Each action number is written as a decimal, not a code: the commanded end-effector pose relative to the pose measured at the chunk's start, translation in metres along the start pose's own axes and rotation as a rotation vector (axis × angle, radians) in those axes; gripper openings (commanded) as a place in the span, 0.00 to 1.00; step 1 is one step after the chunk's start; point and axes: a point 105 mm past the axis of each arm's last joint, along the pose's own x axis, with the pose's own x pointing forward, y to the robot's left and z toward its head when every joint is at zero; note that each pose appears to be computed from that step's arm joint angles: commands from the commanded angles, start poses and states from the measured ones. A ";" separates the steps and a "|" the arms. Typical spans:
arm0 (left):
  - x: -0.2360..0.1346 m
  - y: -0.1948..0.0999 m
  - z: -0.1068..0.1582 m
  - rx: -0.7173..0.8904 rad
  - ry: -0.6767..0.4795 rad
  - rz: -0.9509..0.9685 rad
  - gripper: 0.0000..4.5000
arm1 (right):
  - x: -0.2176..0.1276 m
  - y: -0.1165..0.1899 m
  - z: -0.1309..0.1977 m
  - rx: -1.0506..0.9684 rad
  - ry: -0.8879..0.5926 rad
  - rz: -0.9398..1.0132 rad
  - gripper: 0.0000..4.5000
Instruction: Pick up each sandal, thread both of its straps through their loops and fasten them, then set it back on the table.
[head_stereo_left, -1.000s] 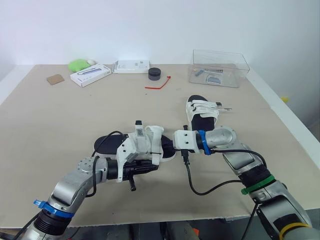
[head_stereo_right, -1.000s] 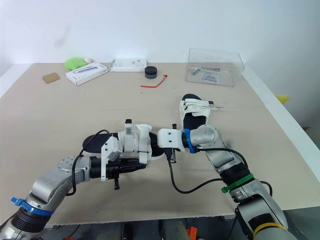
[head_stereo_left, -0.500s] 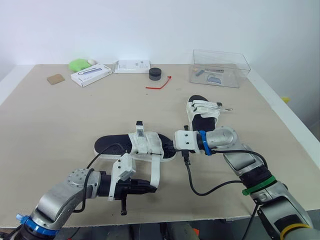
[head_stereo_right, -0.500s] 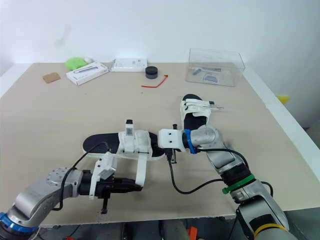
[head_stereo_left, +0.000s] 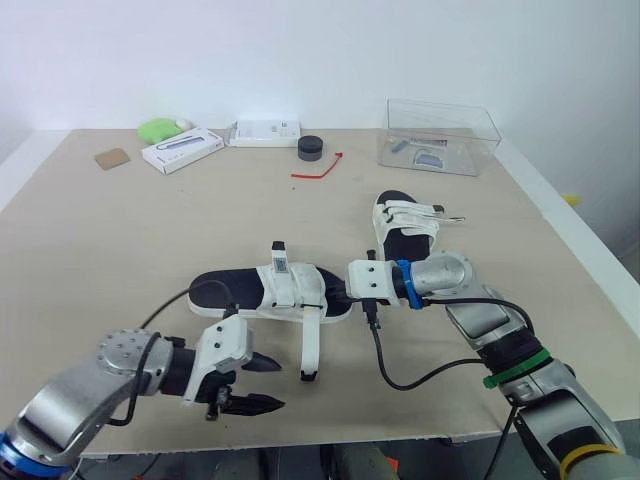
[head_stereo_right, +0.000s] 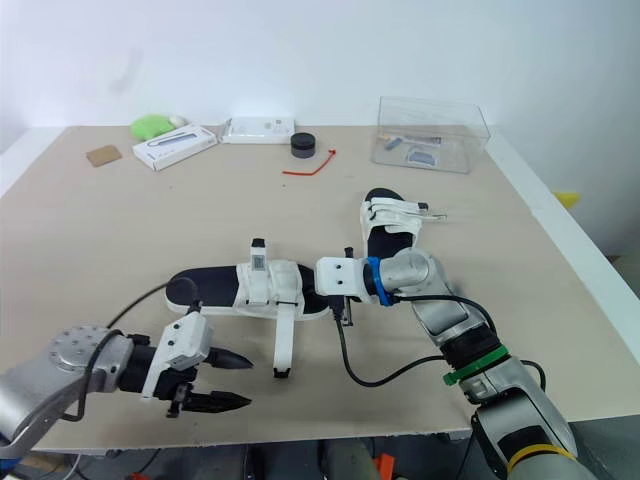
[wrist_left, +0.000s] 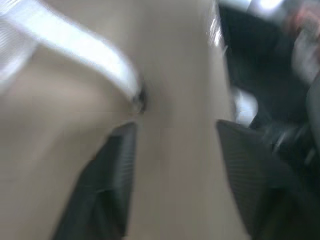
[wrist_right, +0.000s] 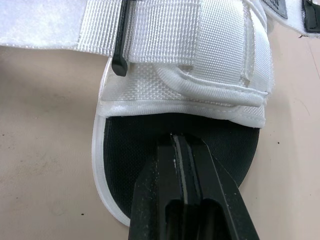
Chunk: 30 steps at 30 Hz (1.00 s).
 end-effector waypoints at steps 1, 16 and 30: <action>-0.014 0.014 0.016 0.481 0.114 0.033 0.74 | 0.005 0.031 -0.046 0.104 0.161 0.115 0.00; 0.032 0.046 0.048 1.298 -0.085 0.056 0.74 | 0.008 0.026 -0.044 0.083 0.155 0.110 0.00; 0.057 0.046 0.051 1.256 -0.133 -0.019 0.37 | 0.001 0.032 -0.048 0.102 0.174 0.103 0.00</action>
